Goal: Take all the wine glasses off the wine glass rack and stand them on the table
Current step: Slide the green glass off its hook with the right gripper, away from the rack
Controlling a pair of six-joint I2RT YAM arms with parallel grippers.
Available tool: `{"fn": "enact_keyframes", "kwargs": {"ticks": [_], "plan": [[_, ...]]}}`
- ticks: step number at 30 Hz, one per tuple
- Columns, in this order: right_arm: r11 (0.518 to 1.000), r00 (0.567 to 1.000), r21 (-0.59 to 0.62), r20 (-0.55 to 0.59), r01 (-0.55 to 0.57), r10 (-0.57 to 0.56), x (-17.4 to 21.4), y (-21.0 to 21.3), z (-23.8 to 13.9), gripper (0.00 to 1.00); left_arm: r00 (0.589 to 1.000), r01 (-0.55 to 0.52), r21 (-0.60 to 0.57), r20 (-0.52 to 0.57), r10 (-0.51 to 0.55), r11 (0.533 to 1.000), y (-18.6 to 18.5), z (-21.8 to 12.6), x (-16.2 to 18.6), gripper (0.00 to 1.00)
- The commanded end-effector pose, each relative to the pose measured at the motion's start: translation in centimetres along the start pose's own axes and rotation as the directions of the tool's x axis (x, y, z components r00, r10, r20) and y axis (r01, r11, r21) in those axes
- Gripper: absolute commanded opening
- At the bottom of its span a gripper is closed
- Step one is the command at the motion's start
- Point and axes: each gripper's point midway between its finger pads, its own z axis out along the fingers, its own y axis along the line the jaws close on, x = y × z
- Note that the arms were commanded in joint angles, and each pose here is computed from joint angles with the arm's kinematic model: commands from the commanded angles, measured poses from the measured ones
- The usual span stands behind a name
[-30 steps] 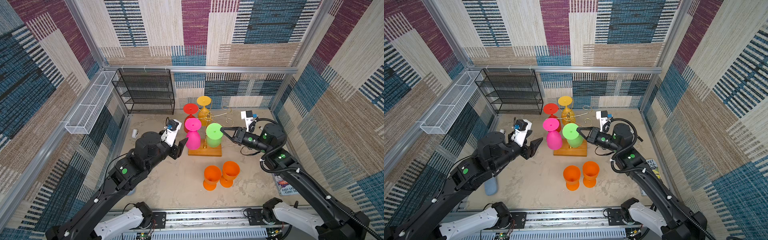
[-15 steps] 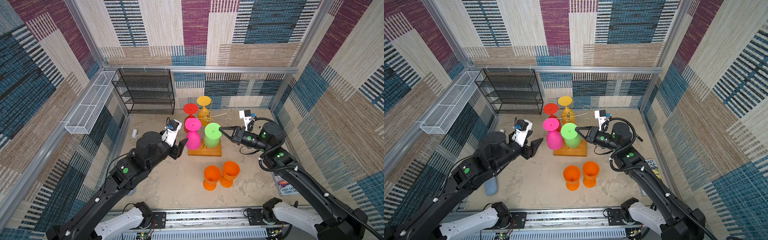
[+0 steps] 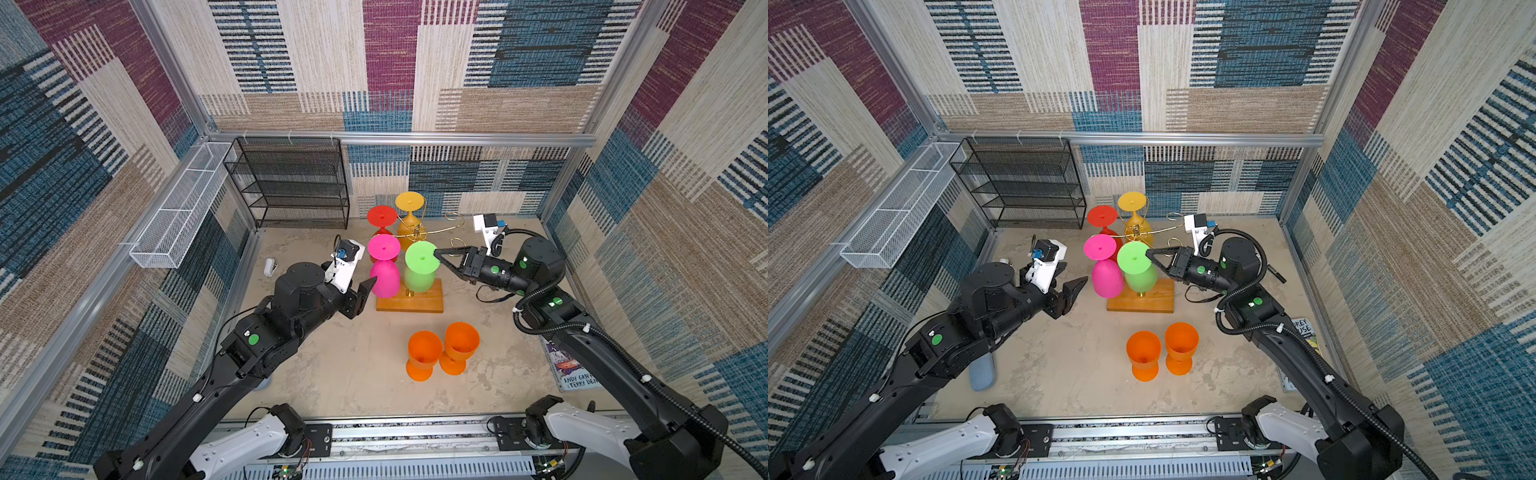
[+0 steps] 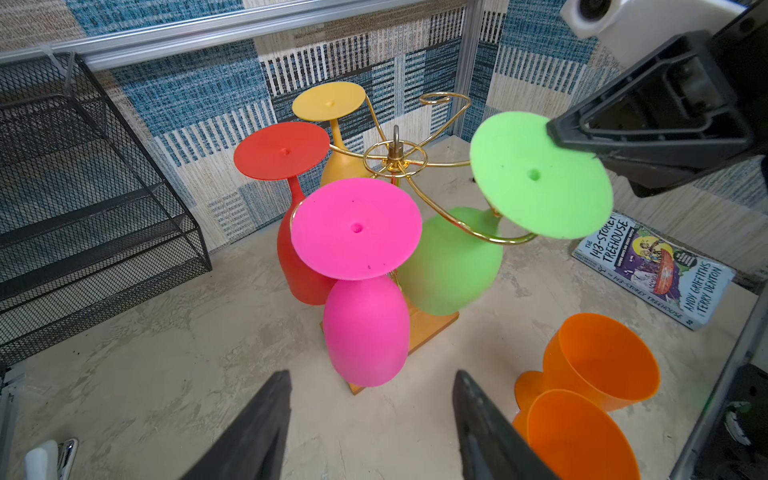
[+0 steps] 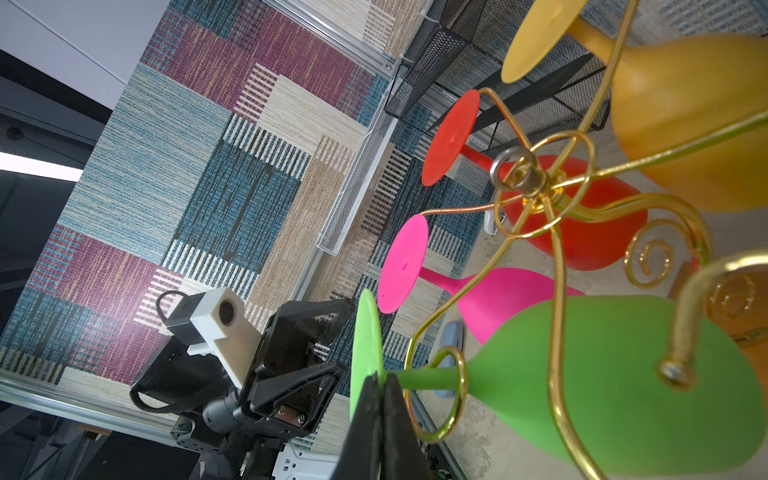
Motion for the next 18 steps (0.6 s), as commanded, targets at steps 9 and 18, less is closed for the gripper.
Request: {"fn": "enact_keyframes", "kwargs": {"ticks": [9, 18], "plan": [[0.998, 1.0, -0.051, -0.009, 0.029, -0.03, 0.5, 1.7, -0.2, 0.0, 1.0, 0.023, 0.01, 0.01, -0.023, 1.0, 0.0, 0.1, -0.2, 0.64], [0.998, 0.999, -0.059, -0.044, 0.023, -0.026, 1.9, 2.0, 1.1, 0.0, 0.999, 0.031, 0.012, 0.009, -0.031, 0.999, 0.0, 0.1, -0.1, 0.64]]}}
